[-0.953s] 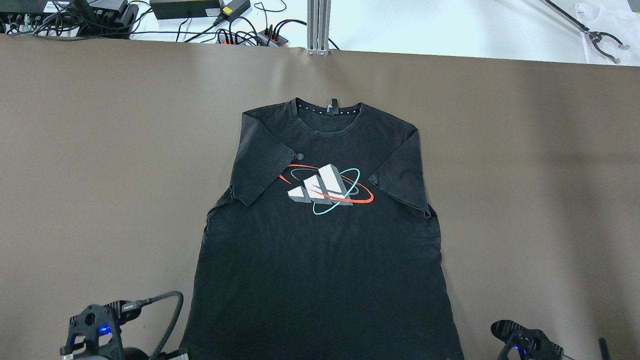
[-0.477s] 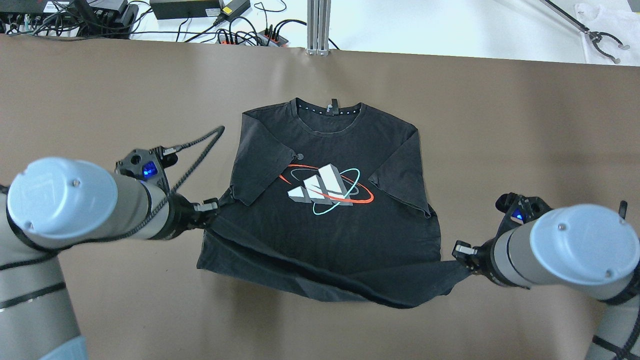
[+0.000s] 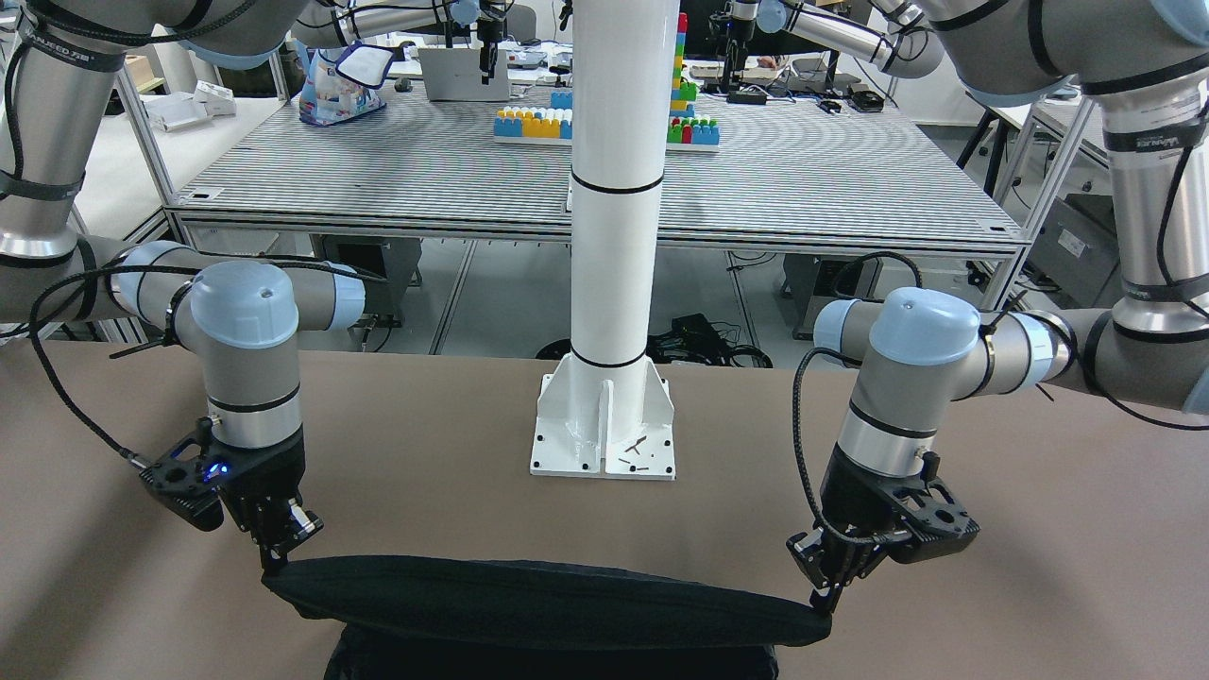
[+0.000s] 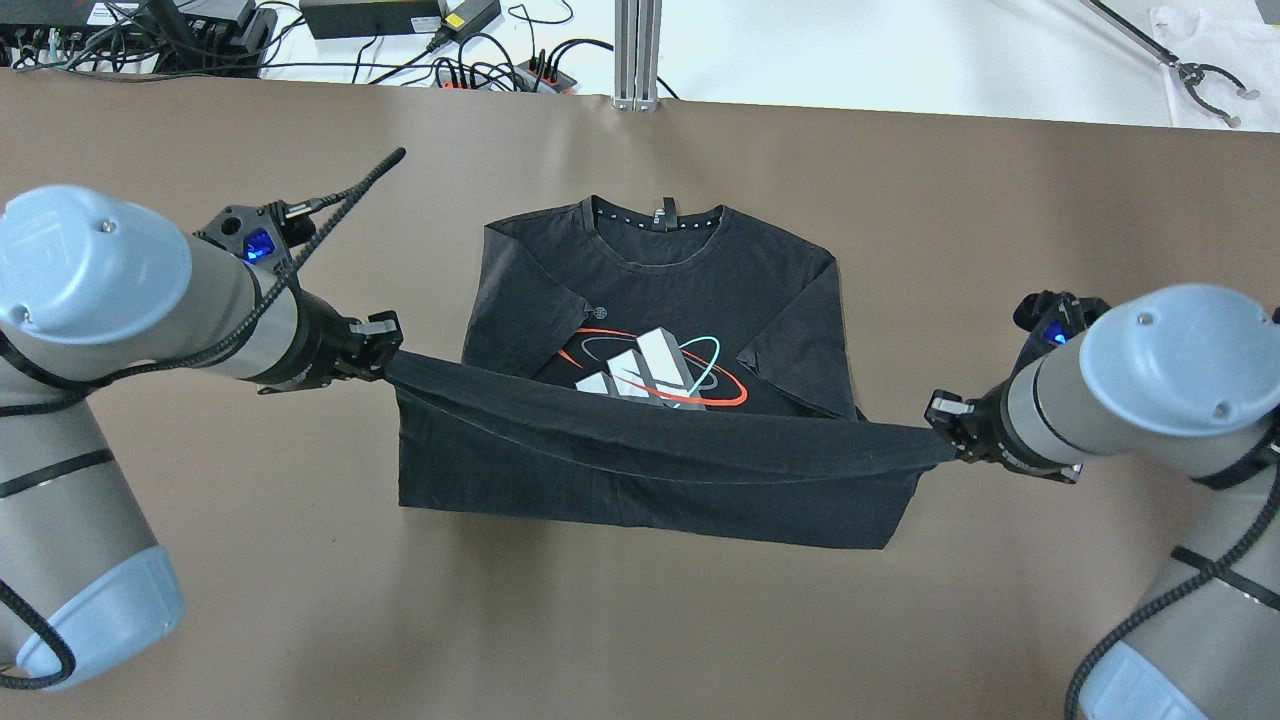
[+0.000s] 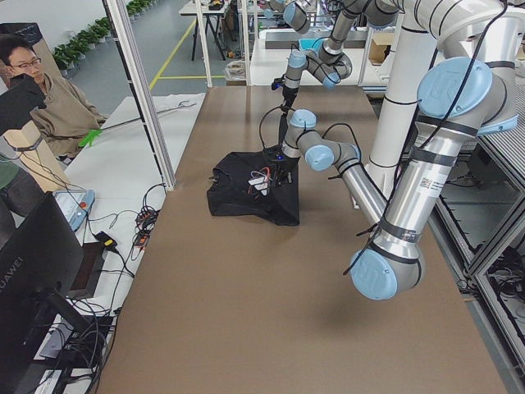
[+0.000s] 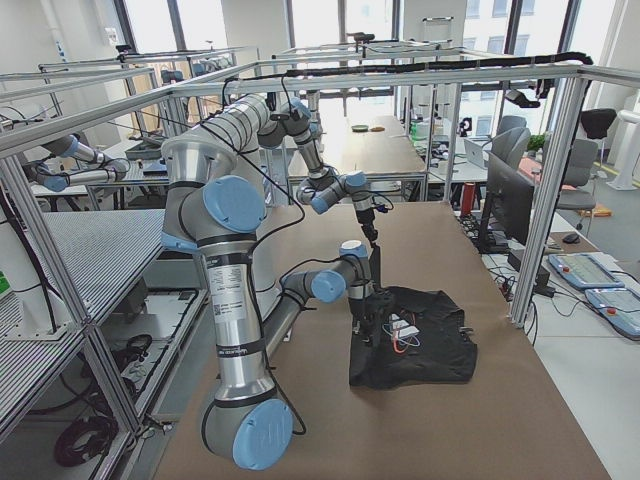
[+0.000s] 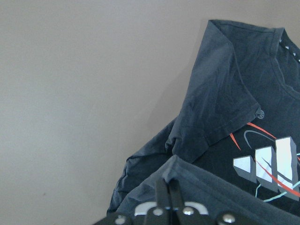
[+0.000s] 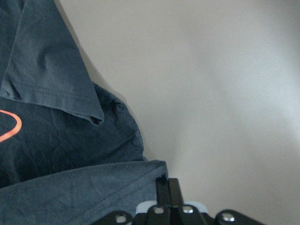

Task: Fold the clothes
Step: 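Lift the hem with both grippers and fold it toward the collar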

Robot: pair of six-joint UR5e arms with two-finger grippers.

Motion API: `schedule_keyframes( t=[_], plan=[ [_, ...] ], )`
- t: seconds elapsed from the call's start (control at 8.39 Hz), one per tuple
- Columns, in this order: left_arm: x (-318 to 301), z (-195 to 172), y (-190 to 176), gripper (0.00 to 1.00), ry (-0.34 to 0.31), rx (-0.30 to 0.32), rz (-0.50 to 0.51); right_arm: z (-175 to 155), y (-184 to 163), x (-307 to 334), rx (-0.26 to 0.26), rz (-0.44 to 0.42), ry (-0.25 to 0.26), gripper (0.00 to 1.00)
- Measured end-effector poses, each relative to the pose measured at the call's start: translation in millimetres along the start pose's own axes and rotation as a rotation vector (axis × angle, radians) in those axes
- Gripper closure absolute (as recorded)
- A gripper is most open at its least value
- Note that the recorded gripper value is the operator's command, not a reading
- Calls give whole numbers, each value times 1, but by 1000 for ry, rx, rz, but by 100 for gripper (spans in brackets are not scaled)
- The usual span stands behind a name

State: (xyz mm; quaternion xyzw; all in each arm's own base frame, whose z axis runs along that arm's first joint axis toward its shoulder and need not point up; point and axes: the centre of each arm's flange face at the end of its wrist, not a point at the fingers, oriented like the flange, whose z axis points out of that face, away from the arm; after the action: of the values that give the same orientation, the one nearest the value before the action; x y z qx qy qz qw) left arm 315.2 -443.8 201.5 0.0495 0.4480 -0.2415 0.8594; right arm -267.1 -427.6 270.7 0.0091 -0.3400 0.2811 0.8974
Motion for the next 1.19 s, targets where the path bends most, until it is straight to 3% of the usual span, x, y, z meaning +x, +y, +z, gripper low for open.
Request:
schedule_keyframes(
  t=[0.24, 0.48, 0.95, 1.19],
  plan=[
    [-3, 3, -28, 100, -18, 32, -34, -2, -46, -17, 37, 162, -37, 100],
    [8, 22, -58, 100, -36, 57, -64, 16, -73, -35, 50, 331, -120, 100],
    [37, 97, -114, 100, -26, 84, -81, 80, -112, -77, 69, 390, -161, 100],
    [62, 140, -138, 100, -23, 92, -81, 125, -136, -84, 115, 393, -182, 99]
  ],
)
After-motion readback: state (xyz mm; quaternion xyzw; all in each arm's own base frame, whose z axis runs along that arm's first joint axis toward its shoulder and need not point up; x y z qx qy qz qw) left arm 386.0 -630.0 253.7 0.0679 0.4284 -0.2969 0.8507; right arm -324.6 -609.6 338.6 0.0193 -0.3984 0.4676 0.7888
